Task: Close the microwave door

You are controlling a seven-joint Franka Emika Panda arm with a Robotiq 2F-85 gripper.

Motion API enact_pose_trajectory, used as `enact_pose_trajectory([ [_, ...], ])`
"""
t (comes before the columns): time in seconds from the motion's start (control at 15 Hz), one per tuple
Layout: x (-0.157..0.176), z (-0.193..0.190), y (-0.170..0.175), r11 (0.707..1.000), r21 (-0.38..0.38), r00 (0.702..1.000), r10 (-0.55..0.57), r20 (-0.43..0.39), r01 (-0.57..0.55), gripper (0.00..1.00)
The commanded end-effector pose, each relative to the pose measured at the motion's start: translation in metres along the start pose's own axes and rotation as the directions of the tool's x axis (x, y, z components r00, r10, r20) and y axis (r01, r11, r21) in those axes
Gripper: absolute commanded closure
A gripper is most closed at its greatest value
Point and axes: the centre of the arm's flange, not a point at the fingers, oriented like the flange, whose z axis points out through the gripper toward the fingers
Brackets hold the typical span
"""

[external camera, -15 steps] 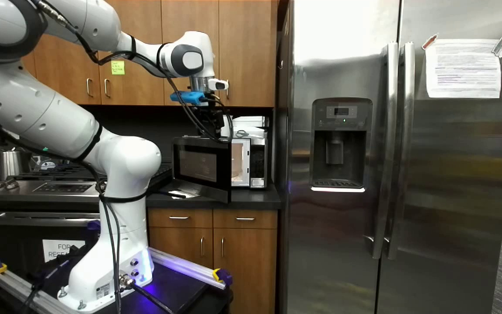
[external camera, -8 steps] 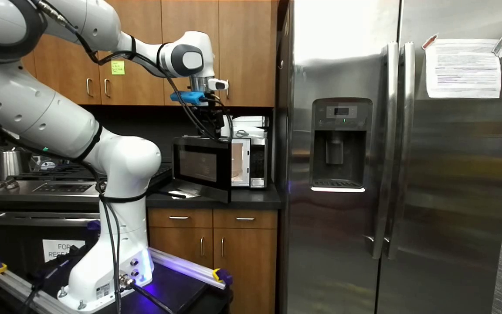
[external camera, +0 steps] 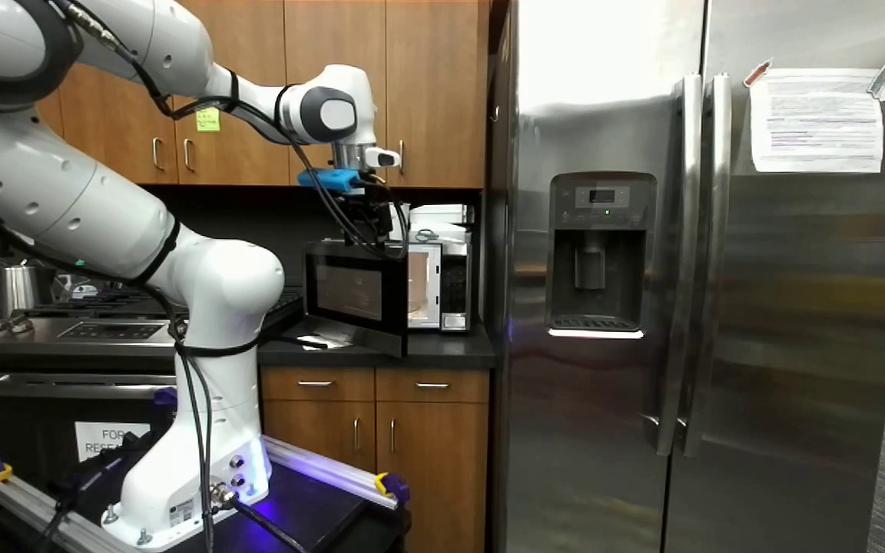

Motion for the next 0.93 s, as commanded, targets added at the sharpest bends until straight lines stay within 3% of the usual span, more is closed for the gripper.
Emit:
enact_pose_trajectory([
  [0.0,-0.018,0.016,-0.005,1.000,0.009,1.000,0.017,-0.015,-0.017,0.00],
  [0.2,-0.026,0.031,-0.020,0.996,0.060,0.997,0.071,-0.043,-0.068,0.00],
  [0.4,-0.018,0.039,-0.056,0.976,0.162,0.980,0.163,-0.110,-0.144,0.00],
  [0.67,-0.001,0.047,-0.117,0.915,0.299,0.916,0.340,-0.212,-0.271,0.00],
  [0.87,0.002,0.061,-0.158,0.879,0.350,0.871,0.422,-0.252,-0.325,0.00],
])
